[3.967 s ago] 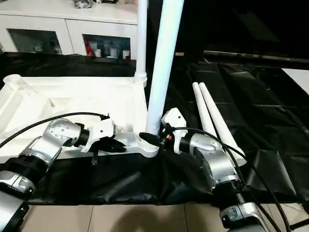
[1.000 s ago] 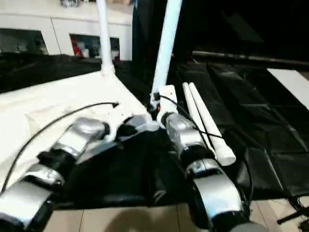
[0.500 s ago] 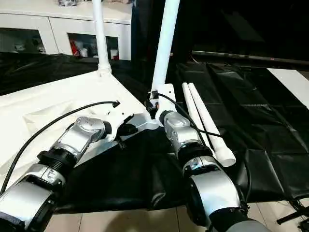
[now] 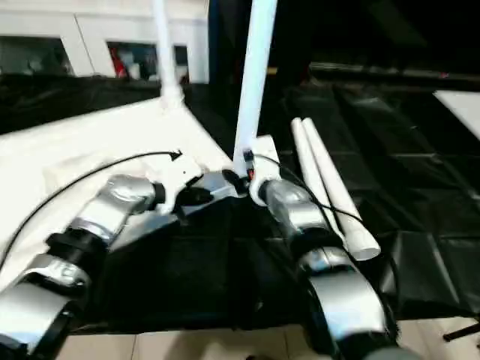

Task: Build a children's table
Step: Rotate leg to tighten

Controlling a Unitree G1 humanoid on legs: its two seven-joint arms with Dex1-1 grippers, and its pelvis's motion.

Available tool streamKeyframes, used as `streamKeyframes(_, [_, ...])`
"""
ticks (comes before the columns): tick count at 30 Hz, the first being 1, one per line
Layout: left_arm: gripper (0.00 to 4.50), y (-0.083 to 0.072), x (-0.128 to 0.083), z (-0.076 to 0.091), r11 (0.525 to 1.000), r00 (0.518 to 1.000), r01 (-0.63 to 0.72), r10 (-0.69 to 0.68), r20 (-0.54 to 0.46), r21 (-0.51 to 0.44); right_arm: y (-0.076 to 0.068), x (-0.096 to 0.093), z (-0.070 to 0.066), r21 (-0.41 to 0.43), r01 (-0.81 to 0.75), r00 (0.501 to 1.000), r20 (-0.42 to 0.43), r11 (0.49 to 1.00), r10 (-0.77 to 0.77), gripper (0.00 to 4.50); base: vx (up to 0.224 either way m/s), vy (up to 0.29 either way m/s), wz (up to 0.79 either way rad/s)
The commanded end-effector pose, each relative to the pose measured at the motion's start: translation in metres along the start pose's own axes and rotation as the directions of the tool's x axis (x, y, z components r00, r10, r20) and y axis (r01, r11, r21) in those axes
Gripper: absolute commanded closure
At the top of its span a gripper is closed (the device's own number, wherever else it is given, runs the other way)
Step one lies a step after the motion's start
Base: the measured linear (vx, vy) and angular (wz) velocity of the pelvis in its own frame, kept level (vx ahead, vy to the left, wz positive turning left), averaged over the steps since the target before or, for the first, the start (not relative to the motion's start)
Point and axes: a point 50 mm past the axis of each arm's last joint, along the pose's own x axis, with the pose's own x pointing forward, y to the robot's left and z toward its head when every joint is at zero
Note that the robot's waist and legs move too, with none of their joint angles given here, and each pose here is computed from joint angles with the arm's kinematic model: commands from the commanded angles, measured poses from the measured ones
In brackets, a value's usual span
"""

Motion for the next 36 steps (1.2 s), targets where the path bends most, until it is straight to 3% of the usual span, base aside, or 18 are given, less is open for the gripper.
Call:
streamKeyframes(1, [4.5, -0.006, -0.001, -0.003, 0.998, 0.998, 0.064, -0.064, 0.009, 0.026, 0.004, -0.007, -0.001, -0.028, -0.087, 0.996, -0.024, 0.996, 0.086, 0.51, 0.0, 0.0, 0.0])
streamKeyframes(3, [4.5, -0.011, -0.009, -0.007, 0.985, 0.988, 0.15, -0.154, 0.032, 0.084, 0.006, -0.027, -0.007, -0.134, -0.207, 0.977, -0.073, 0.969, 0.199, 0.43, 0.0, 0.0, 0.0])
streamKeyframes(8, [4.5, -0.019, -0.018, -0.013, 0.961, 0.965, 0.248, -0.256, 0.062, 0.119, 0.007, -0.045, -0.007, -0.222, -0.263, 0.964, -0.089, 0.939, 0.249, 0.07, 0.0, 0.0, 0.0])
streamKeyframes(16, [4.5, -0.026, -0.029, -0.017, 0.936, 0.935, 0.324, -0.339, 0.104, 0.139, 0.02, -0.059, -0.005, -0.225, -0.362, 0.932, -0.062, 0.904, 0.358, 0.07, 0.0, 0.0, 0.0])
streamKeyframes(19, [4.5, -0.027, -0.03, -0.018, 0.936, 0.936, 0.323, -0.338, 0.103, 0.138, 0.021, -0.061, -0.01, -0.23, -0.382, 0.924, -0.091, 0.895, 0.371, 0.07, 0.0, 0.0, 0.0])
streamKeyframes(30, [4.5, -0.027, -0.032, -0.021, 0.937, 0.937, 0.322, -0.336, 0.1, 0.133, 0.023, -0.058, -0.015, -0.208, -0.364, 0.932, -0.082, 0.908, 0.354, 1.04, 0.0, 0.0, 0.0])
streamKeyframes(34, [4.5, -0.027, -0.033, -0.021, 0.938, 0.937, 0.321, -0.335, 0.098, 0.132, 0.025, -0.057, -0.018, -0.203, -0.367, 0.93, -0.085, 0.908, 0.357, 1.19, 0.0, 0.0, 0.0])
streamKeyframes(36, [4.5, -0.027, -0.033, -0.022, 0.938, 0.937, 0.322, -0.335, 0.096, 0.131, 0.025, -0.056, -0.02, -0.199, -0.368, 0.93, -0.089, 0.908, 0.357, 1.54, 0.0, 0.0, 0.0])
